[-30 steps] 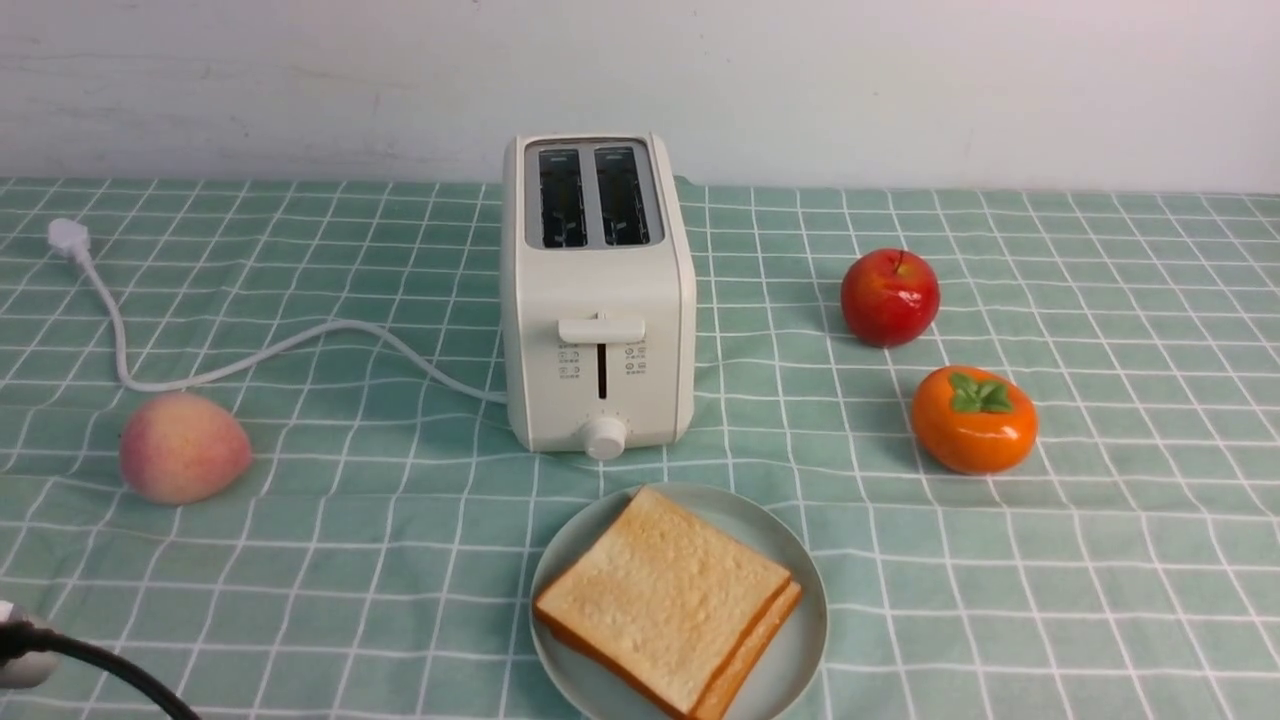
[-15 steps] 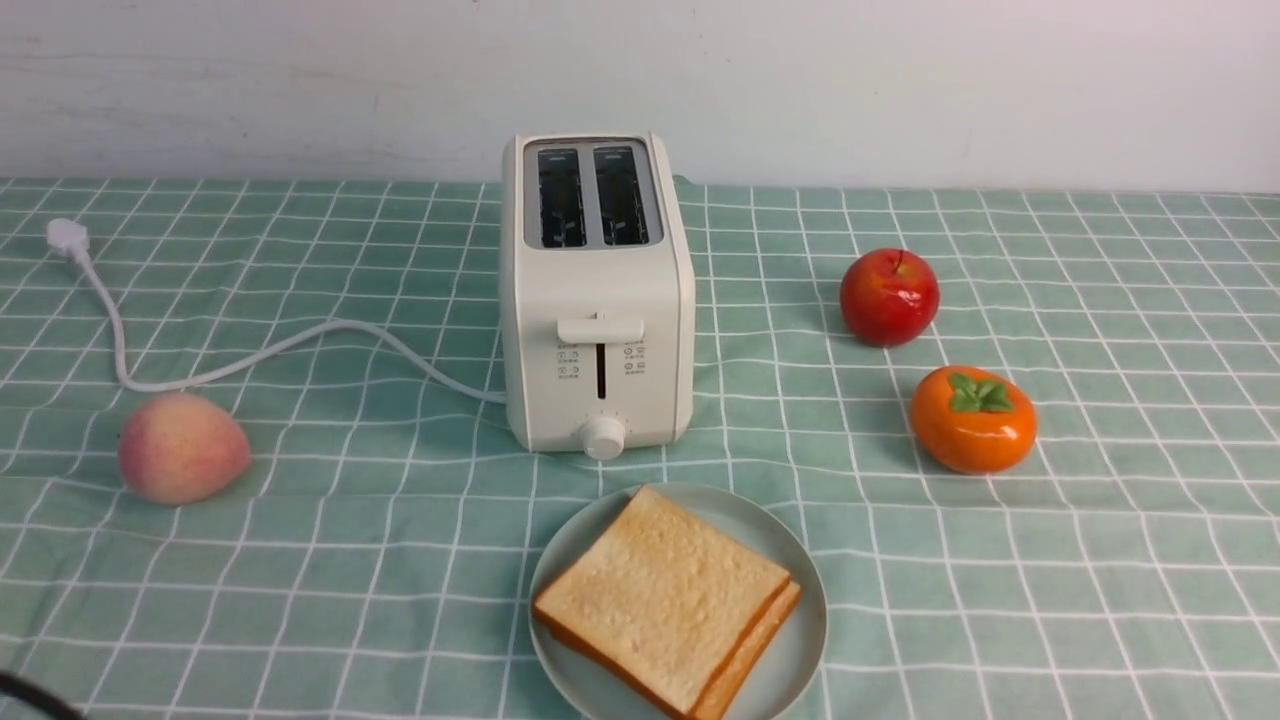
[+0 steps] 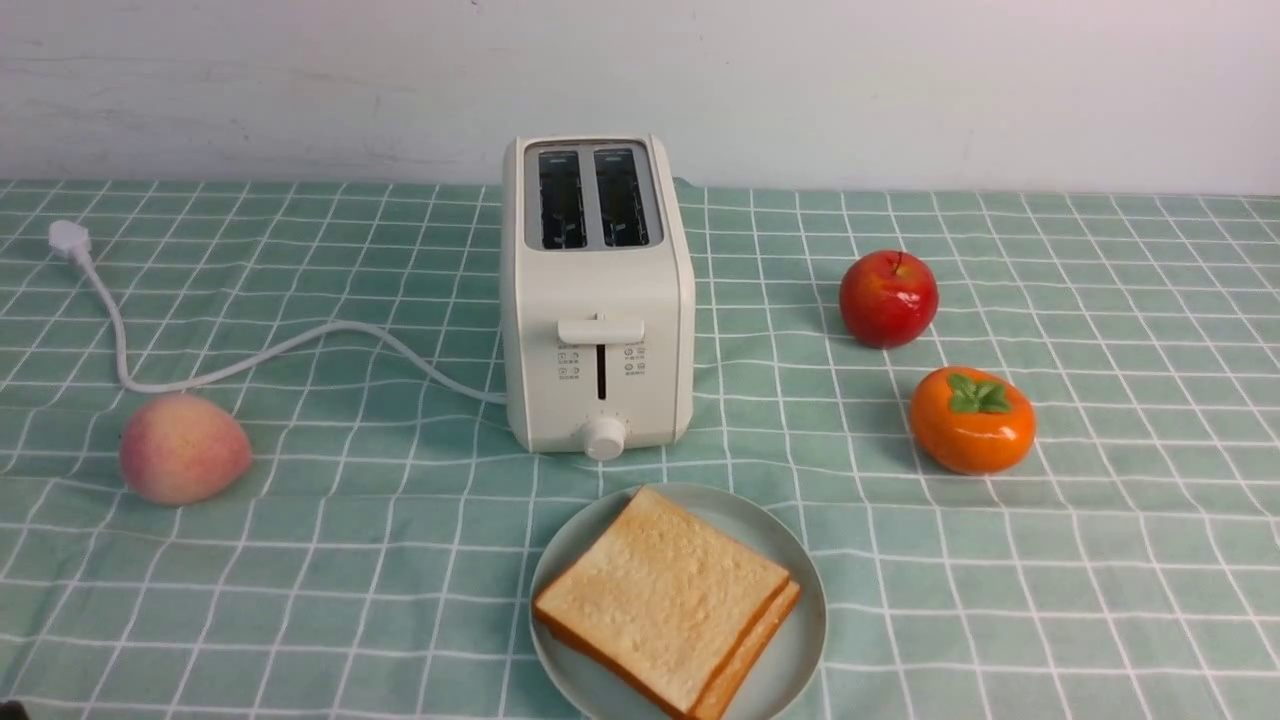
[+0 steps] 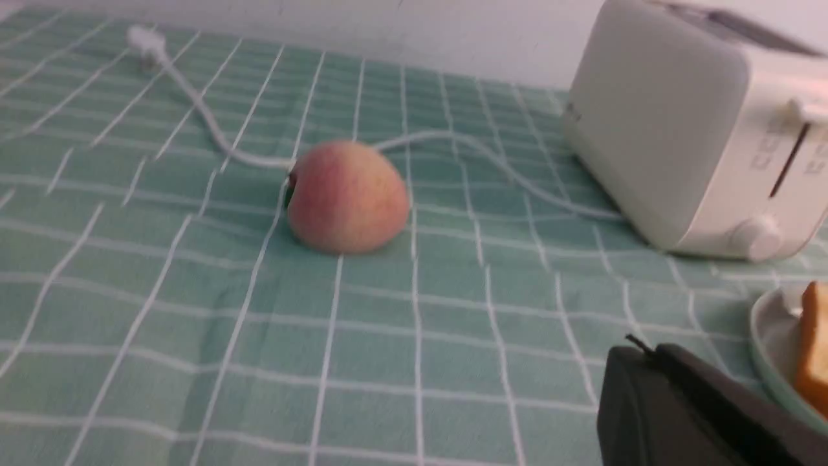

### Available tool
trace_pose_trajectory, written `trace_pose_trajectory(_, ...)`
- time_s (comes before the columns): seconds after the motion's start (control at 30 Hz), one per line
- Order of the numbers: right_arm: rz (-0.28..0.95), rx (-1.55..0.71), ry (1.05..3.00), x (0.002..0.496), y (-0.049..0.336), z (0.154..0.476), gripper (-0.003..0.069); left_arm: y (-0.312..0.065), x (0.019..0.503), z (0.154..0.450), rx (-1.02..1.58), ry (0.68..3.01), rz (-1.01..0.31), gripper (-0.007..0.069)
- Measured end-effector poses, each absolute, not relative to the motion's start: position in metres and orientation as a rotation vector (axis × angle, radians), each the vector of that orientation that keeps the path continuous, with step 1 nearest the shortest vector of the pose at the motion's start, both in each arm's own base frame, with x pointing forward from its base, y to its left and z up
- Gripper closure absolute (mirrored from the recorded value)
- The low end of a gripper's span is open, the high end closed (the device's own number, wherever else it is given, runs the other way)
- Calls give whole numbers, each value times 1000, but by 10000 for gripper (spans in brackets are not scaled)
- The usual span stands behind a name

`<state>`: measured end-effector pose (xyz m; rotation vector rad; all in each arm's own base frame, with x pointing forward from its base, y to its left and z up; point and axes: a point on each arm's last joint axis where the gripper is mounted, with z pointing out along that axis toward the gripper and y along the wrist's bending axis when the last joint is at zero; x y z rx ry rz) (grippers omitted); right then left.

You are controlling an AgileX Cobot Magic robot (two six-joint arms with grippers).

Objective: Take toasted bread from bread machine on blue coffee table place on plate.

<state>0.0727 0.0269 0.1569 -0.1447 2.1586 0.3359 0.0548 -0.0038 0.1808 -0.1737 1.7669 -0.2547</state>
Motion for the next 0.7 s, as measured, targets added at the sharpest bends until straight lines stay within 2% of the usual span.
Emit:
trace_pose_trajectory(0.13, 338, -143, 2159, 73, 27, 157, 653, -3, 52, 167, -201, 1902, -238, 634)
trace_pose_trajectory(0.7, 338, -143, 2159, 73, 27, 157, 647, -3, 52, 167, -214, 1905, -247, 625)
